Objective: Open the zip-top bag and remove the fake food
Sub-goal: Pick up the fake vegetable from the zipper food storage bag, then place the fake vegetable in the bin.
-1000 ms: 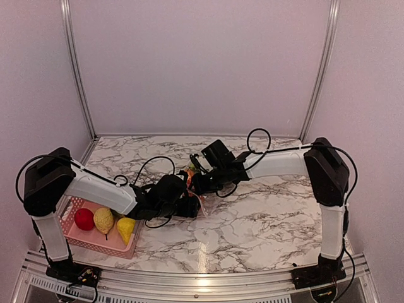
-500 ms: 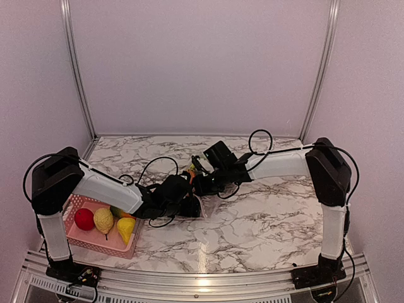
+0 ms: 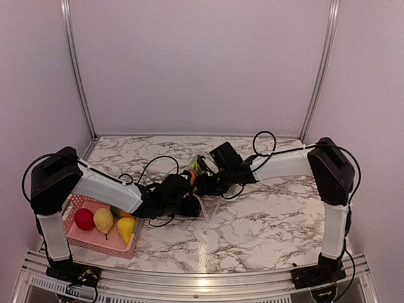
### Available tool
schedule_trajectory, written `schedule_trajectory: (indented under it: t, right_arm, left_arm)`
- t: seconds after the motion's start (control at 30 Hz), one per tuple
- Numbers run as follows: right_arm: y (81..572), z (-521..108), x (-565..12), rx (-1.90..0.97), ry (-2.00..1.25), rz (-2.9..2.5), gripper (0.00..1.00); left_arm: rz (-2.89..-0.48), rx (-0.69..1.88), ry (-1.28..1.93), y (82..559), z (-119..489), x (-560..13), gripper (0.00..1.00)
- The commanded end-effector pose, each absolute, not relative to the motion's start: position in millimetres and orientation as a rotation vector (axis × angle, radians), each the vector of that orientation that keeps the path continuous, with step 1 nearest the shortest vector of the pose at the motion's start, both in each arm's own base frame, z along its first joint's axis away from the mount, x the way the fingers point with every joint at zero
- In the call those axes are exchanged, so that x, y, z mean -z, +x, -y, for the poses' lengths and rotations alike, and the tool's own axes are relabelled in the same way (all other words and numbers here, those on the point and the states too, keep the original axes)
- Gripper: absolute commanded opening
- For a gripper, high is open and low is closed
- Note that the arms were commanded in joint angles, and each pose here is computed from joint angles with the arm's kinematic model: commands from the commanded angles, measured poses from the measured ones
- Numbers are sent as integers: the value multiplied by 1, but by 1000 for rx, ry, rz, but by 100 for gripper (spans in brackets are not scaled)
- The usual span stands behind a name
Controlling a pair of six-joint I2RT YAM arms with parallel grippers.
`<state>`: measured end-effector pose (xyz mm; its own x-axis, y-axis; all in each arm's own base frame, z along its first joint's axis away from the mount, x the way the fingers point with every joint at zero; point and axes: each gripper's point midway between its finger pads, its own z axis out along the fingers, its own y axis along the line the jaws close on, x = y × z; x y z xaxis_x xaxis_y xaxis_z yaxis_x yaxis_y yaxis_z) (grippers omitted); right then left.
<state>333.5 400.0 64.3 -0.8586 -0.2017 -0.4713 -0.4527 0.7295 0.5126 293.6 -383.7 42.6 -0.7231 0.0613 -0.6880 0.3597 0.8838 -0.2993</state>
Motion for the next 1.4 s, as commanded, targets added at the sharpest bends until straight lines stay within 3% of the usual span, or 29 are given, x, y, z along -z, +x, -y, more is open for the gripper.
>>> schedule_trajectory:
  t: [0.0,0.2,0.43,1.07,1.37]
  right_arm:
    - [354,-383,-69,-854,-426,-2514,63]
    - [367,-374,-66,-833,-374,-2478,79]
    - [381,-359,-61,-804,-309,-2433,89]
    - [411,-345,-61,-733,-272,-2390,93]
    - [409,-344,-68,-726,-296,-2387,93]
  left_arm:
    - [-2314,562,309,292,379,-65,56]
    - [-2335,595,324,285,380,-71,56]
    - [-2355,621,343,279,380,-80,56]
    - [-2503,643,426,236,353,-88,56]
    - [-2551,620,280,212,309,-103,56]
